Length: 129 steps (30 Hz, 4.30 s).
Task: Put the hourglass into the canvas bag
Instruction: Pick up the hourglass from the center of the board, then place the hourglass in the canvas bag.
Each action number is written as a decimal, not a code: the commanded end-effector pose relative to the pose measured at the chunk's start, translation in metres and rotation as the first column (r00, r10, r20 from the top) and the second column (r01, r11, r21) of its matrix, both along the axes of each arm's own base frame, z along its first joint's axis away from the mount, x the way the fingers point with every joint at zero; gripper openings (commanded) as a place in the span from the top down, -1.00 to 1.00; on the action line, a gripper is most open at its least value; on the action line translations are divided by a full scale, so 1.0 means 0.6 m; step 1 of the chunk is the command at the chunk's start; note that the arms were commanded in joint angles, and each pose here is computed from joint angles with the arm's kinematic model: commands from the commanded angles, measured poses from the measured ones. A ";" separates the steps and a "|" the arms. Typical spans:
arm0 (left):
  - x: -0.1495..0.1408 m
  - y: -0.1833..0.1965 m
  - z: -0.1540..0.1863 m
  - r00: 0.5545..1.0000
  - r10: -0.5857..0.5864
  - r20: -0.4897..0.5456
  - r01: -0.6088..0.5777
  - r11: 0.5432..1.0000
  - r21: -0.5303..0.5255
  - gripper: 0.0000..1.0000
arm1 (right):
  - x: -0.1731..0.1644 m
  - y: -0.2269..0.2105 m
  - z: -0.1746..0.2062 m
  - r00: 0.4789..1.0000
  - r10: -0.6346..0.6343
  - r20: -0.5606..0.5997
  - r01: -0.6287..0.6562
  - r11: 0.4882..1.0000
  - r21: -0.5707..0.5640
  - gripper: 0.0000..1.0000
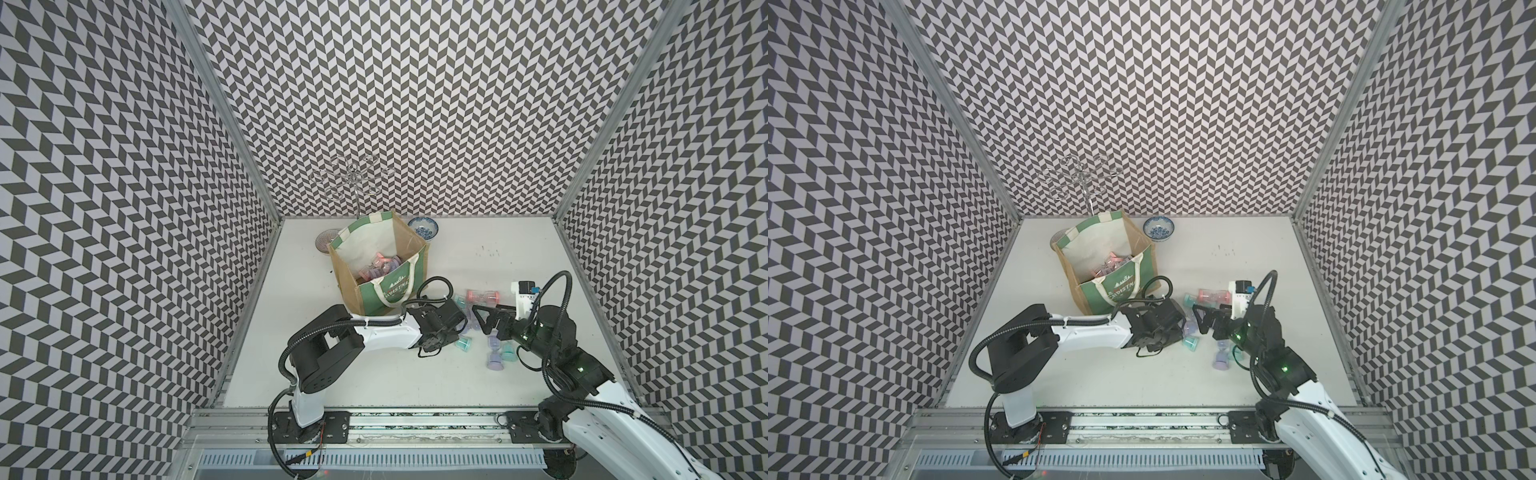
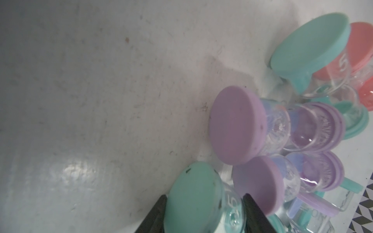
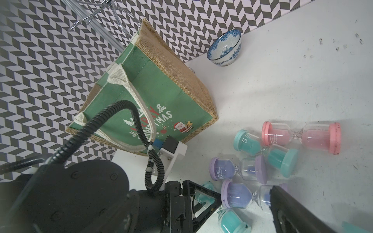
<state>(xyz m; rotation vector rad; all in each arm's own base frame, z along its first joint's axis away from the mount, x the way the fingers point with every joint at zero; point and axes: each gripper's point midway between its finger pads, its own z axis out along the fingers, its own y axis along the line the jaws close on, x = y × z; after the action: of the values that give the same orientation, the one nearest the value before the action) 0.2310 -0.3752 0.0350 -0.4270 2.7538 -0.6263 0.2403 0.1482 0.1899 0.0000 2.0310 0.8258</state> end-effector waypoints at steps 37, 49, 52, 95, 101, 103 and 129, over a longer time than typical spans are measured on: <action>0.096 0.118 0.395 0.765 -0.028 0.644 -0.003 0.999 0.047 0.21 | 0.004 0.063 0.176 0.945 0.193 0.264 -0.223 0.971 0.088 -0.98; 0.166 0.218 0.510 0.664 0.019 0.748 -0.104 0.992 0.067 0.20 | 0.005 0.090 0.199 0.916 0.251 0.314 -0.304 0.943 0.134 -0.99; 0.191 0.240 0.515 0.659 0.026 0.752 -0.138 0.986 0.088 0.20 | 0.010 0.097 0.201 0.910 0.259 0.323 -0.318 0.937 0.143 -0.99; 0.358 0.365 0.229 0.862 0.077 0.501 -0.225 0.944 0.242 -0.17 | 0.058 0.115 0.171 0.924 0.246 0.294 -0.292 0.948 0.125 -0.99; 0.354 0.369 0.246 0.853 0.079 0.516 -0.231 0.943 0.238 -0.32 | 0.060 0.107 0.175 0.928 0.222 0.299 -0.267 0.957 0.116 -0.98; 0.354 0.370 0.256 0.846 0.081 0.527 -0.234 0.944 0.232 -0.37 | 0.060 0.105 0.174 0.930 0.217 0.298 -0.259 0.959 0.110 -0.98; 0.233 0.278 0.508 0.559 -0.165 0.812 0.058 0.985 0.160 -0.59 | 0.058 0.041 0.153 0.984 0.045 0.174 -0.052 0.998 0.036 -0.99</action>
<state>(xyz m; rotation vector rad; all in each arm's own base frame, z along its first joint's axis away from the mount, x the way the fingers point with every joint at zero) 0.3848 -0.1871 0.3162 -0.0633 1.9541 -0.4808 0.2735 0.1835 0.2709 -0.1348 1.8678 0.9256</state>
